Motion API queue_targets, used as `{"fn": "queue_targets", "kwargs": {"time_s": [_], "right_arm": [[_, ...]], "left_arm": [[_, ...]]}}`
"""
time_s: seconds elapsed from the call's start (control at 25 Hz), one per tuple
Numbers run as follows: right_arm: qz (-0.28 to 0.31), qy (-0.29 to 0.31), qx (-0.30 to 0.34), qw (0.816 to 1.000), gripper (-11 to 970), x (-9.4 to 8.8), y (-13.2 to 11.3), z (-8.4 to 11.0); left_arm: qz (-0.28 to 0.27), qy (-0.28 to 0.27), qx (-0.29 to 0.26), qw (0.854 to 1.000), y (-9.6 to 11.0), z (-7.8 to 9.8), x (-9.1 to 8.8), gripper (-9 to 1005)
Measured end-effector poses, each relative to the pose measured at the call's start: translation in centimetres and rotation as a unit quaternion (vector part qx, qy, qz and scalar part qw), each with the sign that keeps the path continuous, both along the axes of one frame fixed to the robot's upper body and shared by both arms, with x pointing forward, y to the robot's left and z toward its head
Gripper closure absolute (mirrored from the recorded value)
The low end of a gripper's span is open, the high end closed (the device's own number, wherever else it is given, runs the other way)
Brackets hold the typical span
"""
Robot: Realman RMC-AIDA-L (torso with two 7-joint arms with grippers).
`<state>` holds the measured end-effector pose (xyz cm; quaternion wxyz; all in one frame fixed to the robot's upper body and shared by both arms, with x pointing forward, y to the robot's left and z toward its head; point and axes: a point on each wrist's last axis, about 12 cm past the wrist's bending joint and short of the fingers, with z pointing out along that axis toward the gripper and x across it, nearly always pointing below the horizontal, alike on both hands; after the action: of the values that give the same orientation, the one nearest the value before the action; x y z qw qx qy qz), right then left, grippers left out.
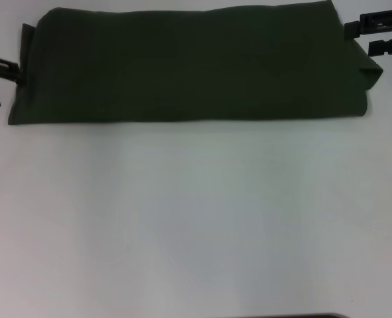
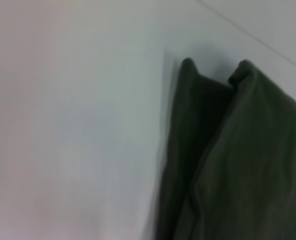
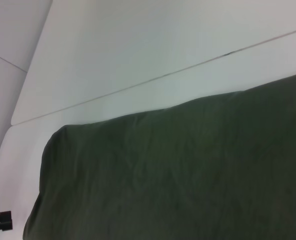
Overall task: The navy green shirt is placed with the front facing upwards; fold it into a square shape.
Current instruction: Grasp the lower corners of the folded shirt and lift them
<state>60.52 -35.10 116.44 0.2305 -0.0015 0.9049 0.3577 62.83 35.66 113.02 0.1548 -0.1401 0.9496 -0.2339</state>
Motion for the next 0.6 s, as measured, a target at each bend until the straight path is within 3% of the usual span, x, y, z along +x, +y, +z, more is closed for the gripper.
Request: {"fn": "queue_targets", "kwargs": {"time_s": [0.24,0.6], "right_arm": [[0.000,0.003,0.002,1.000,45,-0.1,0.1,-0.1],[-0.003,0.004,0.003,1.000,52,-0.2,-0.1,-0.1]], "left_arm": [[0.011,-0.001,0.004,1.000,-0.4,-1.5,-0.2,275],[0.012,-0.002,0.003,1.000,-1.0,-2.0,-0.2,276]]}}
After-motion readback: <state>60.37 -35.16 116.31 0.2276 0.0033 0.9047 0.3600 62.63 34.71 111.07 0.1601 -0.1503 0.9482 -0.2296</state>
